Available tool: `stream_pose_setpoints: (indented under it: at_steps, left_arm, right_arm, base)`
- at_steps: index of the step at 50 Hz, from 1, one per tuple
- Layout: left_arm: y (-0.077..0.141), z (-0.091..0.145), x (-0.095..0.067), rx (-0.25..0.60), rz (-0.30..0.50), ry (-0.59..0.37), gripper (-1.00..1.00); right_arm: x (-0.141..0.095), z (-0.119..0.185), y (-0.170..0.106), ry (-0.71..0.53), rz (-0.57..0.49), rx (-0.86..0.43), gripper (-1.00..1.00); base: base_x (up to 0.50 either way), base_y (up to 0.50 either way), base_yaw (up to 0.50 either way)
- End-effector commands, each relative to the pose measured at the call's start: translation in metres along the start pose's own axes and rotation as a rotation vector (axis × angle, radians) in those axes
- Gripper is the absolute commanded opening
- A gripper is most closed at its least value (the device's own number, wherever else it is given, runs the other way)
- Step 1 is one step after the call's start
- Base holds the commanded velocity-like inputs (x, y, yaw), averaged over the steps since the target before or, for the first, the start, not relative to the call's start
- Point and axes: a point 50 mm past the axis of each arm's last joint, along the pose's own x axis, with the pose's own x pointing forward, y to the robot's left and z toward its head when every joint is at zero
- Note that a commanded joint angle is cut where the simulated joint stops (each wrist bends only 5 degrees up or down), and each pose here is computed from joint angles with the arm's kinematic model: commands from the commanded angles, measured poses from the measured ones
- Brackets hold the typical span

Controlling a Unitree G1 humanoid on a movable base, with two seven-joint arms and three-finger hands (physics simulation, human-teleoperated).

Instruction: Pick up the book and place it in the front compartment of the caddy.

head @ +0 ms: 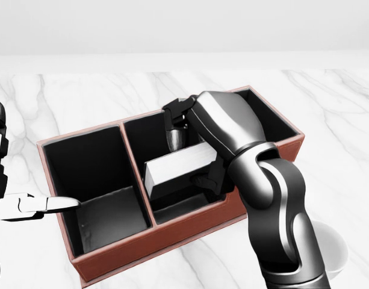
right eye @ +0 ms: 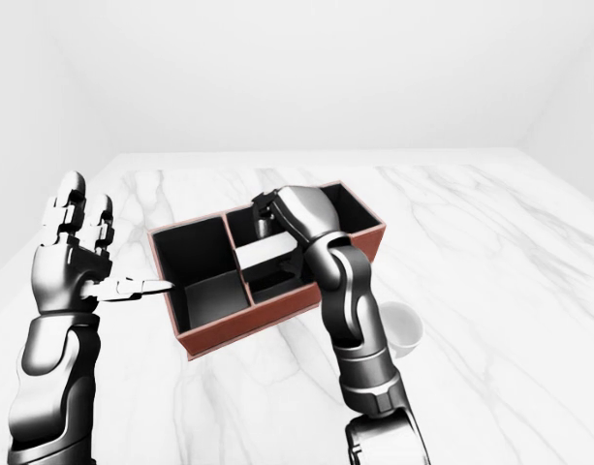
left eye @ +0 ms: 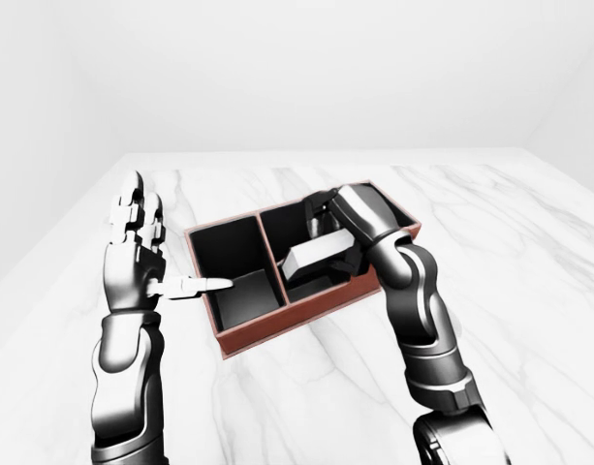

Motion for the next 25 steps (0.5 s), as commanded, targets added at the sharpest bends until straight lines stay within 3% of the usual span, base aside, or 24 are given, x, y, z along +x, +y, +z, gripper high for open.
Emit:
stream_pose_setpoints:
  at_steps: [1,25]
  left_arm:
    - [0.0,-0.001,0.0,-0.001,0.0,0.004,1.0]
    - [0.0,0.0,0.001,-0.001,0.0,0.001,1.0]
  right_arm:
    - [0.012,0.002,-0.009,-0.009,-0.054,-0.025,-1.0]
    - [0.043,-0.005,-0.016,0.016,-0.077,-0.039,-1.0]
  base:
    - [0.0,0.0,0.0]
    - [0.0,0.0,0.0]
